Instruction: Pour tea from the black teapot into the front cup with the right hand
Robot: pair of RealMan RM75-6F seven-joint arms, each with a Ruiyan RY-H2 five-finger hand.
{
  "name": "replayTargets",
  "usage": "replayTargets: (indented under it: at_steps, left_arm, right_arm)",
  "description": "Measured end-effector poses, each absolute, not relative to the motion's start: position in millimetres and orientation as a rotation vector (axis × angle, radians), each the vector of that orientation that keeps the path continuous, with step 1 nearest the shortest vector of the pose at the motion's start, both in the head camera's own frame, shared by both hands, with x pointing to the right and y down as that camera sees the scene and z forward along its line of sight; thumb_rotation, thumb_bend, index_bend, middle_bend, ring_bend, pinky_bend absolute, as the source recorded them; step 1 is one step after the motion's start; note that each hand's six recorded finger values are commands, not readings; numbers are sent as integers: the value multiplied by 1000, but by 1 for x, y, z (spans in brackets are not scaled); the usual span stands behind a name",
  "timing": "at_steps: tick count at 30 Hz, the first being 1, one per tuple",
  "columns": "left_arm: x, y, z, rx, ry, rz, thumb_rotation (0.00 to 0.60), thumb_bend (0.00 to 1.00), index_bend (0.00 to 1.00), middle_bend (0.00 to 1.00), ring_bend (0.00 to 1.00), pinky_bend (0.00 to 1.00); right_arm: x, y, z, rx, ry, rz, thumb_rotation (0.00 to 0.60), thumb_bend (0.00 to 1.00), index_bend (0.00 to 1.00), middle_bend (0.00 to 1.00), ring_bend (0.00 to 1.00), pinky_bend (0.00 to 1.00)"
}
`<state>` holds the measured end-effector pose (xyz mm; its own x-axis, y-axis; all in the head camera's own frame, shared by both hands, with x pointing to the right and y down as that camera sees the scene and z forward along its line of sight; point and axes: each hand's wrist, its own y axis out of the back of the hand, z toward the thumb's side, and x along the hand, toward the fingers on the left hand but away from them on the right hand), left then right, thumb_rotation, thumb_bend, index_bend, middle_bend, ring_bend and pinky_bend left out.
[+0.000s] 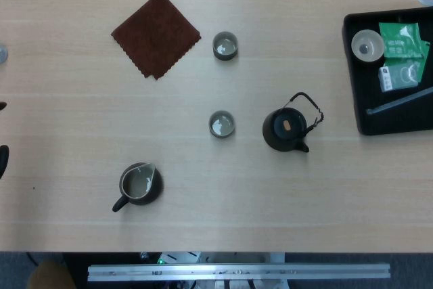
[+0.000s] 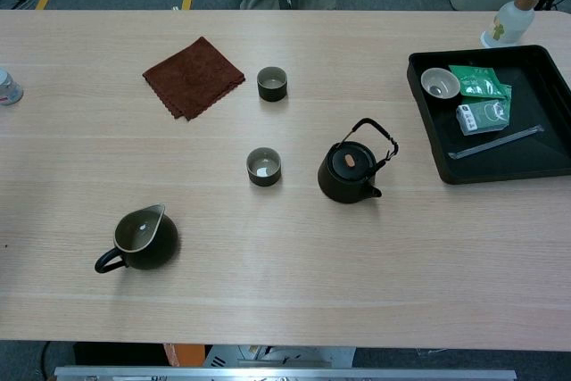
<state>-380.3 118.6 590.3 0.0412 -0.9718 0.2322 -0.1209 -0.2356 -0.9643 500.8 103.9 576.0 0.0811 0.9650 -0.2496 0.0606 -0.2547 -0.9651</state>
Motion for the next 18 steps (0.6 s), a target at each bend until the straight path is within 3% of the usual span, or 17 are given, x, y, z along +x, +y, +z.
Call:
replayTargets:
  at_steps: [18]
  left_arm:
    - [-382, 120, 591, -1486, 1170, -1303, 600, 389, 215, 232, 177, 149]
  right_arm:
    - [466, 81, 574, -1525, -924, 1215, 600, 164, 299, 373, 215, 129]
